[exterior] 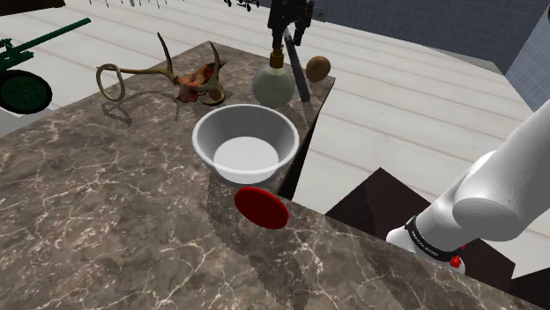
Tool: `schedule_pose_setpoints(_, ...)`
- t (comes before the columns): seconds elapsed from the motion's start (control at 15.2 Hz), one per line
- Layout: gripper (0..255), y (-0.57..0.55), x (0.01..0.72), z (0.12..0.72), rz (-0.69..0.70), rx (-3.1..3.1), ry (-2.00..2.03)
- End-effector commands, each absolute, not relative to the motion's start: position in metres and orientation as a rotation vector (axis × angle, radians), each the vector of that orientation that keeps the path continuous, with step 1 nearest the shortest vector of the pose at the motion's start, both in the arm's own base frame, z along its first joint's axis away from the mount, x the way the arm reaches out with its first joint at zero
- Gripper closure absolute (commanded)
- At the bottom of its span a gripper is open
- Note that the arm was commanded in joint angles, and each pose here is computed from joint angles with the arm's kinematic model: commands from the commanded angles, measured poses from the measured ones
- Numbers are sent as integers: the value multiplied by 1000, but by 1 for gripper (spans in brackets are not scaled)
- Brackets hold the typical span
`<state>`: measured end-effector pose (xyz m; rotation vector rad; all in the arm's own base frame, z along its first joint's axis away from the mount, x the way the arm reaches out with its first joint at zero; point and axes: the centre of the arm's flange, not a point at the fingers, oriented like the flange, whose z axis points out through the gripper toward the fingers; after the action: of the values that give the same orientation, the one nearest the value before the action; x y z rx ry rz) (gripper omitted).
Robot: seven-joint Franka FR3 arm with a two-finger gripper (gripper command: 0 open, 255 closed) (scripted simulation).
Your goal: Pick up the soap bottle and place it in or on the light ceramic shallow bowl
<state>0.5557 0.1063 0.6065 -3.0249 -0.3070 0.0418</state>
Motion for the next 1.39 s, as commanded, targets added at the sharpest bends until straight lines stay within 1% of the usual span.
schedule_pose_setpoints(0.0,0,113,579,610,34,-3021,-310)
schedule_pose_setpoints(0.53,0,117,578,571,34,-3021,-310)
schedule_pose_setpoints(0.99,0,117,578,571,34,-3021,-310)
schedule_pose_setpoints(1.06,255,117,578,571,34,-3021,-310)
schedule_pose_setpoints(1.32,255,117,578,570,34,-3021,-310)
